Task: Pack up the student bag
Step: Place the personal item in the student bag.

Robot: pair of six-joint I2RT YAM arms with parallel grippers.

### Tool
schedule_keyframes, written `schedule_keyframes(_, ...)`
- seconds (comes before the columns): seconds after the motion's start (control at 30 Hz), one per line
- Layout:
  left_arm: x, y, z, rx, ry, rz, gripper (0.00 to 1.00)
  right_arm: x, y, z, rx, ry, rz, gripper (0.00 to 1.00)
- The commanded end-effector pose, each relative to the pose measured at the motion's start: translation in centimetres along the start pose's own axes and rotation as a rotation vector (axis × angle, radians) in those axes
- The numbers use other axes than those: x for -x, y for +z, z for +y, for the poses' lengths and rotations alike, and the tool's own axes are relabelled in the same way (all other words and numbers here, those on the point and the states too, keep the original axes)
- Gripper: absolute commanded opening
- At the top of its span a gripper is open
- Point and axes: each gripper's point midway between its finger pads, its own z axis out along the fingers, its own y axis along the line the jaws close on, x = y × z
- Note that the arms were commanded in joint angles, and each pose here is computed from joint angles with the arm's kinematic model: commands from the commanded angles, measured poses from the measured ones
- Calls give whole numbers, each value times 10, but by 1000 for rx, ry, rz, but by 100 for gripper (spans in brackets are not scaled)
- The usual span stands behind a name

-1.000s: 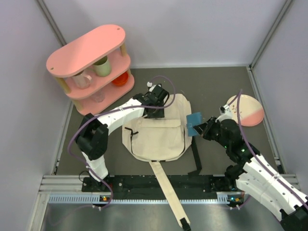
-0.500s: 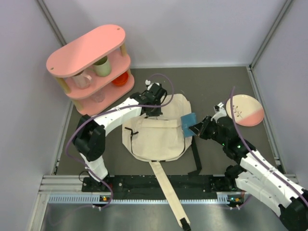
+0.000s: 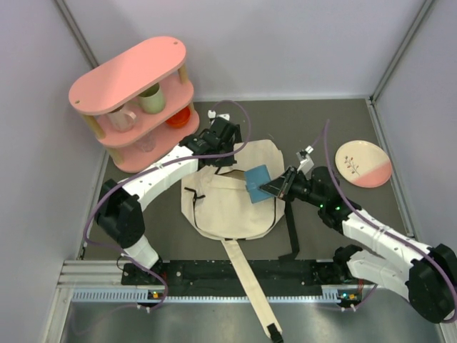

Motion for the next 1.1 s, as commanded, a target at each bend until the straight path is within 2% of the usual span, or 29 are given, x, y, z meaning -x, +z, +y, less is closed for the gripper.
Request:
schedule_keyframes(0.0, 43, -32, -34, -157, -23, -142, 0, -10, 7, 47, 208, 47, 47, 0)
schedule_keyframes(0.37, 43, -37, -33, -183, -57, -140, 0, -32, 36, 37, 228, 175, 125, 0)
schedule_keyframes(0.63, 47, -48, -37, -223, -61, -160, 0, -34, 64, 31, 237, 195, 157, 0)
schedule_keyframes(1.07, 36, -57, -31, -243, -52, -158, 0, 3, 77, 24, 329, 305, 57, 0)
